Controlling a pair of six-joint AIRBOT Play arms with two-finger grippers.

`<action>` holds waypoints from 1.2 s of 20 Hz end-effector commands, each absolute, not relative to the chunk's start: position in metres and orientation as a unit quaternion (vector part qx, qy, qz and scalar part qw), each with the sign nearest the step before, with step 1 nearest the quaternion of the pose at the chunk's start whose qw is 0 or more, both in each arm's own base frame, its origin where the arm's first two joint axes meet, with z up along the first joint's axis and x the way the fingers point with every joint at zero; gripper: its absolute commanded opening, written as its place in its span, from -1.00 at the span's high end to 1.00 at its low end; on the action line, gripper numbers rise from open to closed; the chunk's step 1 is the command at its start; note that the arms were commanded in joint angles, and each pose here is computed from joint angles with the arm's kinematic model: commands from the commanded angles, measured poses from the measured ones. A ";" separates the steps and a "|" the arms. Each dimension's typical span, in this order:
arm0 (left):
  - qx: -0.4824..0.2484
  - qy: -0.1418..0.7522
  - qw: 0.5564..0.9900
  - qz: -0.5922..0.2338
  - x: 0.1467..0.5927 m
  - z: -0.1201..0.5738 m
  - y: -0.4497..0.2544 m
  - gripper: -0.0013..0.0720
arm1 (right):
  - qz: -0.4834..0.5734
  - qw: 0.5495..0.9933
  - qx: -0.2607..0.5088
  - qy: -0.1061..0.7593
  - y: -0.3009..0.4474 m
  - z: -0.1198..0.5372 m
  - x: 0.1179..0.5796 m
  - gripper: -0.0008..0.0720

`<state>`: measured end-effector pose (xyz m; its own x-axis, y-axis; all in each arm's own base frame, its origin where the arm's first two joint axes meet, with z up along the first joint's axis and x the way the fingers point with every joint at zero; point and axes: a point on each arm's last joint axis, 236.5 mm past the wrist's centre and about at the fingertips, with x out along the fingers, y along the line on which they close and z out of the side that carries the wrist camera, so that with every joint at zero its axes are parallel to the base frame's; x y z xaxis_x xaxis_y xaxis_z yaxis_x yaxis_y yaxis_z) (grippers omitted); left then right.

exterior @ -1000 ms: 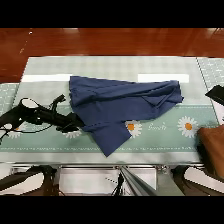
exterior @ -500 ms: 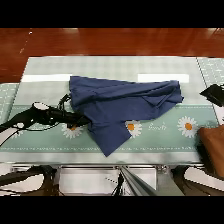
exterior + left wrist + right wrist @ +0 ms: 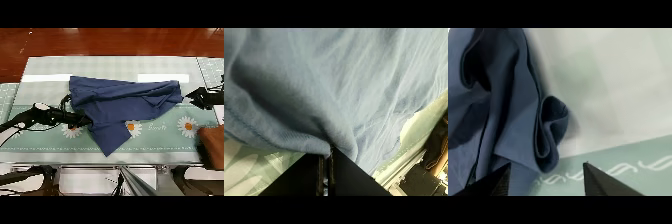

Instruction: Fold the shirts.

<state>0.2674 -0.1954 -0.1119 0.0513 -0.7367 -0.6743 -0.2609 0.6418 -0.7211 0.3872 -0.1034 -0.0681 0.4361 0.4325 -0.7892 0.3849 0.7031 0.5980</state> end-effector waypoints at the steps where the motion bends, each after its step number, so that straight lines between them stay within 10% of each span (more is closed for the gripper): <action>1: -0.378 0.661 0.618 -0.194 0.267 -0.111 -0.196 0.89 | 0.014 0.751 0.386 0.535 -0.097 -0.085 0.396 -0.49; 6: -0.379 0.661 0.619 -0.193 0.268 -0.111 -0.195 0.89 | 0.010 0.763 0.355 0.539 -0.070 -0.109 0.420 -0.47; 7: -0.381 0.659 0.619 -0.191 0.269 -0.111 -0.194 0.89 | 0.007 0.769 0.349 0.536 -0.068 -0.110 0.425 -0.24; 9: -0.389 0.654 0.622 -0.185 0.274 -0.110 -0.188 0.90 | 0.006 0.776 0.343 0.529 -0.067 -0.106 0.429 0.82; 10: -0.394 0.649 0.623 -0.186 0.278 -0.106 -0.184 0.90 | 0.007 0.781 0.338 0.525 -0.068 -0.100 0.430 0.89; 19: -0.288 0.376 0.812 -0.342 0.359 0.161 -0.164 0.90 | 0.079 0.907 0.226 0.346 -0.050 0.127 0.421 0.89; 24: -0.146 0.075 0.921 -0.352 0.305 0.418 -0.136 0.90 | 0.065 0.983 0.128 0.117 -0.028 0.327 0.361 0.90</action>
